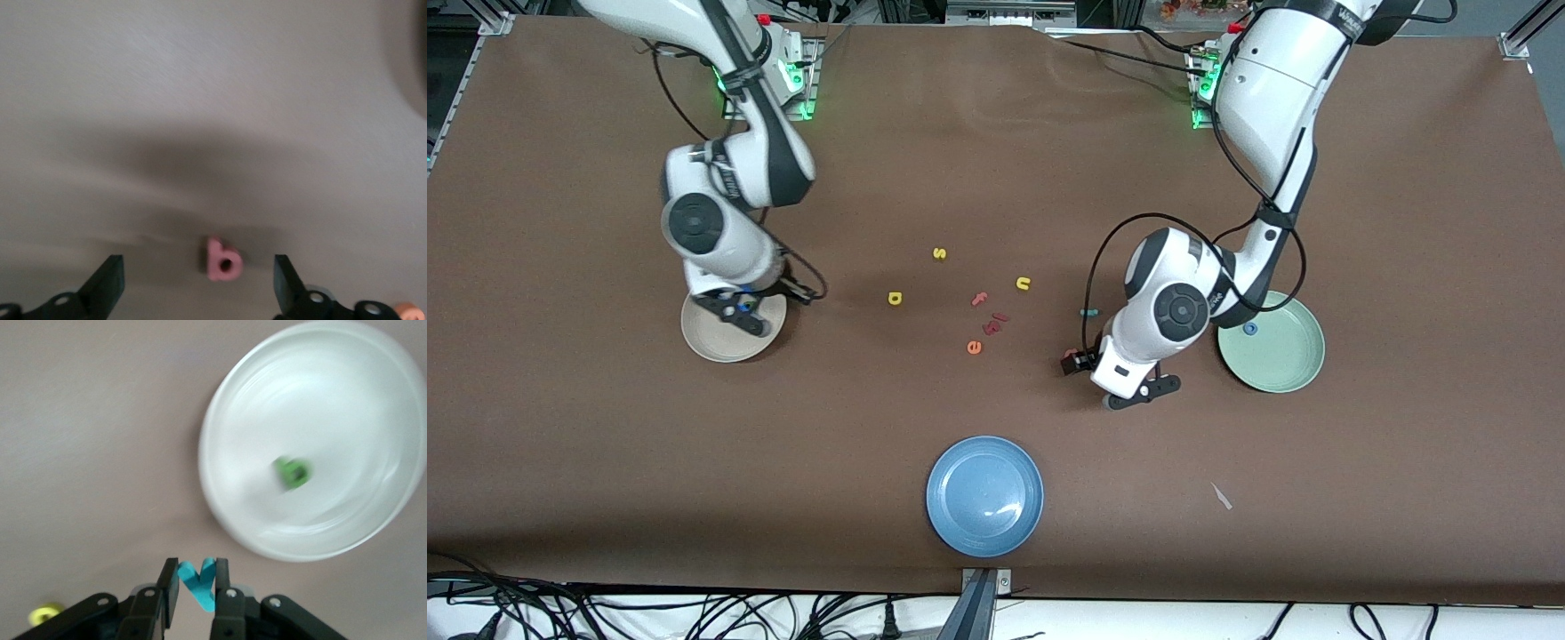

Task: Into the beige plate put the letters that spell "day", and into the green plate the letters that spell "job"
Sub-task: 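Place the teal y on the white plate while the left gripper grasps the pink b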

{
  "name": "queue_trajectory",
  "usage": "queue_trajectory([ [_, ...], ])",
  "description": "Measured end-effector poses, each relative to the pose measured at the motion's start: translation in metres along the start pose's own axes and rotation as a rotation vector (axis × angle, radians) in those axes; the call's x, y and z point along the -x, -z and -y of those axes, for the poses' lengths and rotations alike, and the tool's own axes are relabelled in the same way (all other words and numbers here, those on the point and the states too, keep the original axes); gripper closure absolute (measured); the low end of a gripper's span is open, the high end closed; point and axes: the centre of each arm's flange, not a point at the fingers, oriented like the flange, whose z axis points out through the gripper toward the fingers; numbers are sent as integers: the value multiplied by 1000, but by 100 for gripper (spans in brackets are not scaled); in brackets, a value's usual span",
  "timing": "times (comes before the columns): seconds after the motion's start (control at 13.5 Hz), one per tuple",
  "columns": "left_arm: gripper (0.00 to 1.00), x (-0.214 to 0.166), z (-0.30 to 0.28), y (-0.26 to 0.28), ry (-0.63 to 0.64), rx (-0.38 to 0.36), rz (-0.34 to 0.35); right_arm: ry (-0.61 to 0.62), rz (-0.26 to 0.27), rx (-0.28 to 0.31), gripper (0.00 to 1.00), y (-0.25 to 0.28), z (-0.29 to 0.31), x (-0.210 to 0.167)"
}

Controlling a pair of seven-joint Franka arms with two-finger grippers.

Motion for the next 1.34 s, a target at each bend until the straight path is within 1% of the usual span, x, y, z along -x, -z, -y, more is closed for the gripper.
queue_trajectory([
  [0.07,13,9,-9,-4,-18,-4,4,22,6,9,74,0,-20,-12],
  [0.15,13,18,-16,-9,-34,-9,10,29,14,18,74,-4,-35,-21],
  [0.22,17,25,-21,-16,-46,-16,16,27,24,30,74,-12,-46,-26],
  [0.45,20,26,-21,-32,-49,-29,27,23,54,70,74,-45,-61,-35],
  [0.52,20,24,-20,-34,-46,-31,26,18,52,79,74,-57,-63,-38],
  [0.59,23,23,-19,-35,-44,-33,25,8,50,85,74,-68,-69,-43],
  [0.67,24,22,-19,-35,-44,-33,24,4,50,91,74,-78,-76,-48],
  [0.74,32,22,-19,-35,-44,-33,24,3,50,95,74,-85,-83,-52],
  [0.82,37,22,-18,-36,-45,-35,24,3,50,98,74,-90,-87,-55],
  [0.89,37,22,-18,-38,-47,-38,25,2,50,98,68,-92,-88,-55],
  [1.11,40,21,-17,-41,-47,-41,26,7,39,90,40,-84,-84,-58],
  [1.19,46,20,-17,-40,-47,-42,25,10,41,86,28,-77,-81,-58],
  [1.26,46,20,-17,-40,-46,-43,26,15,56,86,17,-67,-77,-58],
  [1.34,50,20,-16,-40,-46,-44,26,27,79,84,7,-54,-68,-56],
])
